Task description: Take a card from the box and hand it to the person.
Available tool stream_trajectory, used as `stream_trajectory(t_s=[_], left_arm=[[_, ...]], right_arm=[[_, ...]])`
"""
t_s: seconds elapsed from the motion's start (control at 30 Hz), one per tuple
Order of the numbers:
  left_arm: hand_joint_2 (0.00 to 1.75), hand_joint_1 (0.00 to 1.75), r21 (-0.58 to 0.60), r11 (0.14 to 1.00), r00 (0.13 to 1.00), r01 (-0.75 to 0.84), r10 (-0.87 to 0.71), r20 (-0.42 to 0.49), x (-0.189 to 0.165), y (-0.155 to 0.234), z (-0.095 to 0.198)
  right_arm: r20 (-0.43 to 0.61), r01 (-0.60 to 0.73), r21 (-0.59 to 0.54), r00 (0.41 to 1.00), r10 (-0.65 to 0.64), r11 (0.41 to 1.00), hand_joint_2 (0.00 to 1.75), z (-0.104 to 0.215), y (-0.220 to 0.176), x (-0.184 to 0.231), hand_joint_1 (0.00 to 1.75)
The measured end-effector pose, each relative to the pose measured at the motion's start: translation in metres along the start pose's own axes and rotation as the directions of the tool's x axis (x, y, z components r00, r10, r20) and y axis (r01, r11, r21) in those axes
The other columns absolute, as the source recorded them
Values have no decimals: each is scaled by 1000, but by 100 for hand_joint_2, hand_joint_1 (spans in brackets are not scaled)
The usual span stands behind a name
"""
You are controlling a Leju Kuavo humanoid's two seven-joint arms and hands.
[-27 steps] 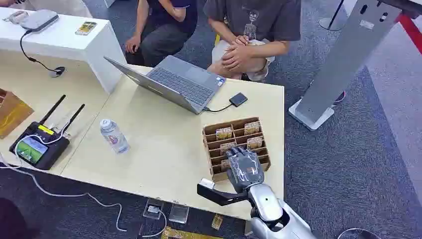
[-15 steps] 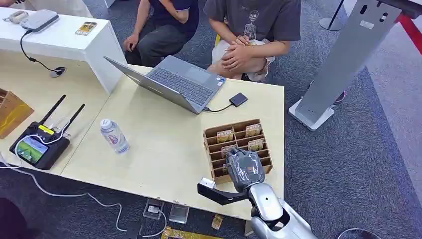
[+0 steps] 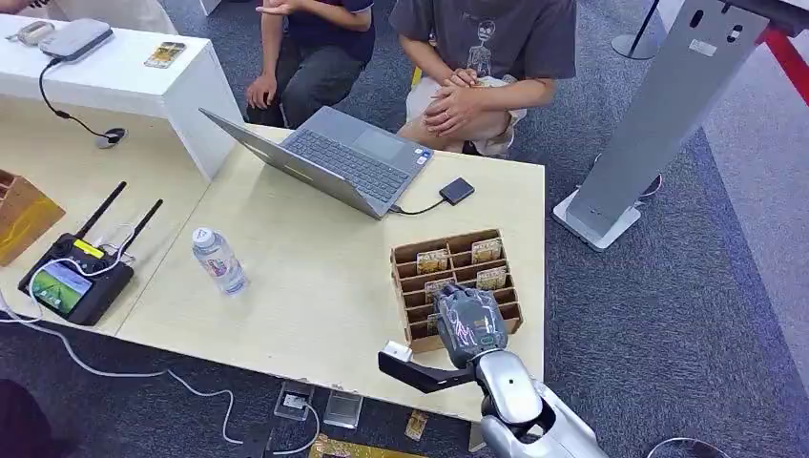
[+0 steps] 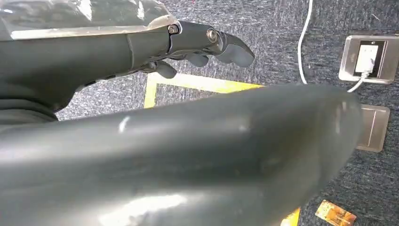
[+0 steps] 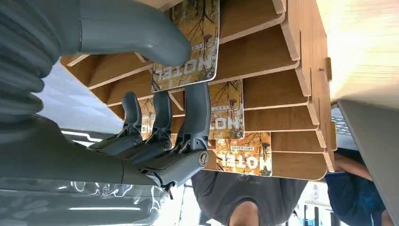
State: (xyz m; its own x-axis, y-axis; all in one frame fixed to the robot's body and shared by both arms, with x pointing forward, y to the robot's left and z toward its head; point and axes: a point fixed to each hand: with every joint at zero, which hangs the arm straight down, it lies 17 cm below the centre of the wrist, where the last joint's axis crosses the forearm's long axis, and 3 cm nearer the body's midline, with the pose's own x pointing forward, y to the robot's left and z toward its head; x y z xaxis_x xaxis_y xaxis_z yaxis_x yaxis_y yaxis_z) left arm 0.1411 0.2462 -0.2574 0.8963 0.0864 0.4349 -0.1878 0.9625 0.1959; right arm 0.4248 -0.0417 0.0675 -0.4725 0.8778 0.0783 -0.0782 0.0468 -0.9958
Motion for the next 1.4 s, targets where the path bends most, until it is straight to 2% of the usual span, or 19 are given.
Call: stream_trajectory(t_s=[0.1,0.13,0.17,0.23,0.6,0.67,1.07,1.17,1.4], left_arm=[[0,0,0,1000,1000,0,0,0,0,0,0],[0,0,0,1000,1000,0,0,2,0,0,0],[0,0,0,1000,1000,0,0,2,0,0,0],[0,0,0,1000,1000,0,0,2,0,0,0],[0,0,0,1000,1000,-3,3,12,2,0,0],[0,0,0,1000,1000,-7,7,10,2,0,0],[0,0,6,1000,1000,-18,18,2,1,1,0],[0,0,7,1000,1000,-20,20,0,0,1,0],[0,0,6,1000,1000,-20,20,-2,0,1,0]], right_arm=[[0,0,0,1000,0,1000,175,0,0,0,120],[-1,0,-2,1000,0,1000,175,0,0,0,129],[-1,-1,-3,1000,1,1000,175,0,0,0,154],[-1,-2,-4,1000,2,1000,175,0,0,0,175],[-3,-2,-52,1000,1,999,175,1,-9,-2,175],[-7,-4,-67,1000,4,998,175,1,-14,-2,168],[-21,4,-139,1000,-7,990,175,0,-44,-9,166],[-20,6,-158,1000,-10,987,175,-1,-51,-9,161],[29,122,-239,993,-118,963,175,-4,-84,-10,173]])
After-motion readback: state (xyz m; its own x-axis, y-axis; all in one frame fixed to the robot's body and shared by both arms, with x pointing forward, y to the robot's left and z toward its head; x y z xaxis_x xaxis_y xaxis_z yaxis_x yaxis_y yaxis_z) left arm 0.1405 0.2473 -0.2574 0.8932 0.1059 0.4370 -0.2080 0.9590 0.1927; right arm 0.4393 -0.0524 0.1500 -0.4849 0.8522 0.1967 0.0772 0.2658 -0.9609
